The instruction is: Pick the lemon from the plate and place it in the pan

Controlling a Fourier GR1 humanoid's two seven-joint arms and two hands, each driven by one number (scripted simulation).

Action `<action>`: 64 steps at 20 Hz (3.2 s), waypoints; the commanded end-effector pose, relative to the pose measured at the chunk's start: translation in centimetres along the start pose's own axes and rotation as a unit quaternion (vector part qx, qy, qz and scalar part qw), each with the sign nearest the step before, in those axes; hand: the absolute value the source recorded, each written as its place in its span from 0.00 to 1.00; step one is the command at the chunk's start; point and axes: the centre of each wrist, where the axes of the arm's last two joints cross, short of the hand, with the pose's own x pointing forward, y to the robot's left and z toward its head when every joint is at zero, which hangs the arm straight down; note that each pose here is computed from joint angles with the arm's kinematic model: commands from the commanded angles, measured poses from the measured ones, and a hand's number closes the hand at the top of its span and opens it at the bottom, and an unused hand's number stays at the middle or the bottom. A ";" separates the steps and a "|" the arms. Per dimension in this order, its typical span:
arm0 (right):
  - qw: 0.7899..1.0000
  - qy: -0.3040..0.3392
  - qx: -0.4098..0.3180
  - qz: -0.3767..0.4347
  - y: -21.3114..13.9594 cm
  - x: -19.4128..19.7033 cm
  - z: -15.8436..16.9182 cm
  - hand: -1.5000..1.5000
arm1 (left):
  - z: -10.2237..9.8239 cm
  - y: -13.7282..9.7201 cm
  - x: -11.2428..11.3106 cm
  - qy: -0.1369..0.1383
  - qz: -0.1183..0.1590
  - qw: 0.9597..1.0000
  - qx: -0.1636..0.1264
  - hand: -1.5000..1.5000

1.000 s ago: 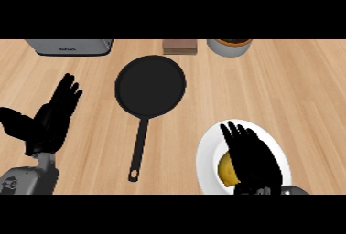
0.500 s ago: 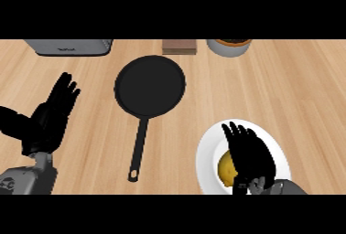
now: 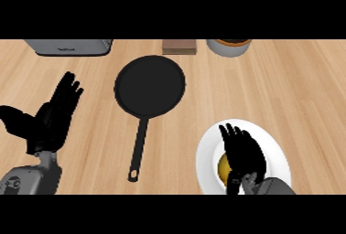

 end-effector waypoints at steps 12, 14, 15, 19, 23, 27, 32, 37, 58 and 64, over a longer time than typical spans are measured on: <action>0.998 -0.053 -0.028 -0.001 1.3 0.6 -1.6 1.00 | -1.1 0.3 0.8 0.000 -0.005 1.000 0.005 0.50; 0.997 -0.054 -0.044 -0.013 1.5 -2.1 -1.4 1.00 | -0.5 0.5 -0.1 0.009 0.003 1.000 0.003 0.50; 0.997 -0.056 -0.049 -0.022 3.8 -0.5 -2.5 1.00 | -0.2 0.6 -0.6 0.002 0.001 1.000 -0.009 0.50; 0.996 -0.045 -0.073 -0.037 0.0 10.0 0.2 1.00 | -0.8 -1.5 0.5 -0.010 0.009 0.999 -0.045 0.50; 0.989 -0.032 -0.131 -0.052 -2.6 11.8 0.0 1.00 | -1.3 -3.2 1.2 -0.015 0.002 0.997 -0.079 0.50; 0.968 -0.016 -0.248 -0.029 -6.4 14.7 1.3 1.00 | -1.7 -3.5 1.4 -0.009 -0.004 0.996 -0.085 0.50; 0.930 0.003 -0.368 -0.001 -10.6 17.7 2.7 1.00 | -1.8 -4.4 0.8 -0.006 -0.001 0.996 -0.094 0.50; 0.913 0.022 -0.406 -0.006 -14.0 19.7 3.5 1.00 | -2.3 -4.8 1.5 -0.010 -0.009 0.995 -0.103 0.50; 0.878 0.098 -0.452 -0.125 -19.0 20.3 -0.8 1.00 | -2.2 -2.1 0.1 -0.010 -0.001 0.999 -0.046 0.50; 0.882 0.059 -0.445 -0.146 -16.3 17.7 -5.2 1.00 | -2.5 -1.7 0.6 -0.010 -0.007 1.000 -0.029 0.50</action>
